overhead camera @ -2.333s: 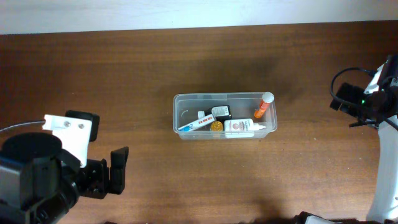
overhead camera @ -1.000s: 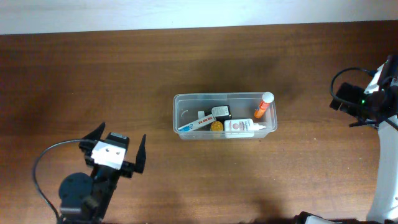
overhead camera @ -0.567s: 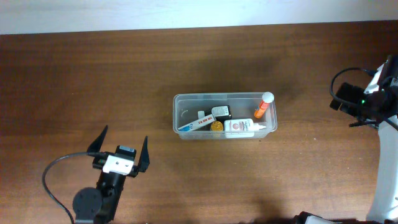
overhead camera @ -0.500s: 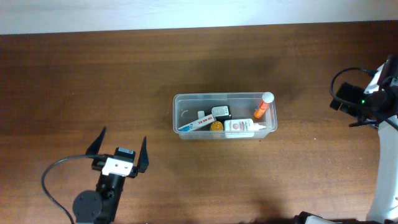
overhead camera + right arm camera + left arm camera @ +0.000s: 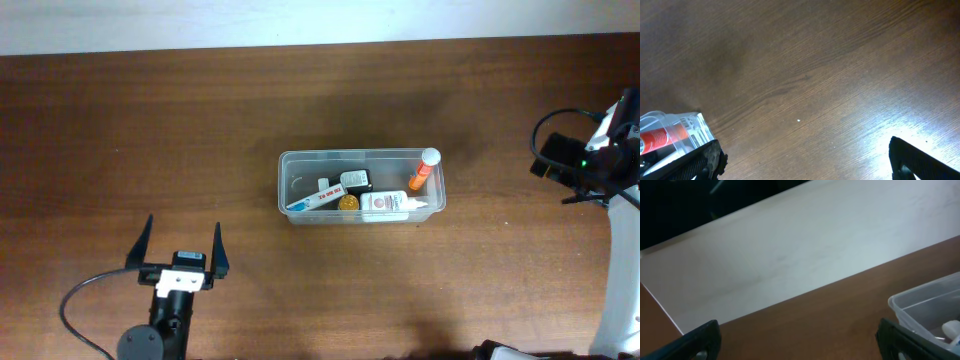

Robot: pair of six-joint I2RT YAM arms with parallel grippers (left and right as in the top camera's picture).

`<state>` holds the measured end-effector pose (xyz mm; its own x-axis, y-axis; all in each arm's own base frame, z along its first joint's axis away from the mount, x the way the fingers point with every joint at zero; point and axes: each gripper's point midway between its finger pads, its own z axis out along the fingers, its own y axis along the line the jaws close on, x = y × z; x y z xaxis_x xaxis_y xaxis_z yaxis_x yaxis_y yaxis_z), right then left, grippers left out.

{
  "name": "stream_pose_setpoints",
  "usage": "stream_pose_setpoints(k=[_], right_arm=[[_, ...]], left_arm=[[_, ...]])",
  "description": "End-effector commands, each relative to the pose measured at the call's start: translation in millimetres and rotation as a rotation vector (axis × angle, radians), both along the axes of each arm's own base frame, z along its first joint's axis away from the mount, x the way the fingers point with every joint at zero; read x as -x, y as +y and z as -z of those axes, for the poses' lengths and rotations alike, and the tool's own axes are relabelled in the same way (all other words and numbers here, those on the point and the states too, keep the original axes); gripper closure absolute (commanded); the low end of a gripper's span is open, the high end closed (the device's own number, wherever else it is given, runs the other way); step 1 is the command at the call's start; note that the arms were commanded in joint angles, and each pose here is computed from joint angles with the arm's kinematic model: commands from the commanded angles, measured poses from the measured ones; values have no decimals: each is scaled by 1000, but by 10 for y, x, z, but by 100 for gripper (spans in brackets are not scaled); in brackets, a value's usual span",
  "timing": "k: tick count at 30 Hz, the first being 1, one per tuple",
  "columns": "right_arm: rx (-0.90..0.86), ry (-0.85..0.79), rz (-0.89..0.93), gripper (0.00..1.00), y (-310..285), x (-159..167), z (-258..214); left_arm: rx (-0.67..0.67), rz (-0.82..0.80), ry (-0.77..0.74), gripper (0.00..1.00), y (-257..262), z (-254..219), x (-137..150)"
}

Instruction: Pack container

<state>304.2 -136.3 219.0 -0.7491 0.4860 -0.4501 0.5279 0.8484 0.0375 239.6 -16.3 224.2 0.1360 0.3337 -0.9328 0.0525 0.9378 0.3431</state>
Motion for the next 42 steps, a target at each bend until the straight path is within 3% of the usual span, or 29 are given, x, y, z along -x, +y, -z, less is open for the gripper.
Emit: stream_pose_setpoints(k=[1, 10, 16, 42], right_arm=[[2, -14, 7, 2, -19, -21, -43], [2, -14, 7, 2, -19, -21, -43], [2, -14, 7, 2, -19, -21, -43], [2, -14, 7, 2, -19, -21, -43]], left_arm=[[-14, 9, -12, 1, -12, 108, -22], [-12, -26, 39, 0, 74, 312, -60], [-6, -36, 177, 1, 102, 649, -61], [-7, -37, 175, 1, 104, 645, -62]])
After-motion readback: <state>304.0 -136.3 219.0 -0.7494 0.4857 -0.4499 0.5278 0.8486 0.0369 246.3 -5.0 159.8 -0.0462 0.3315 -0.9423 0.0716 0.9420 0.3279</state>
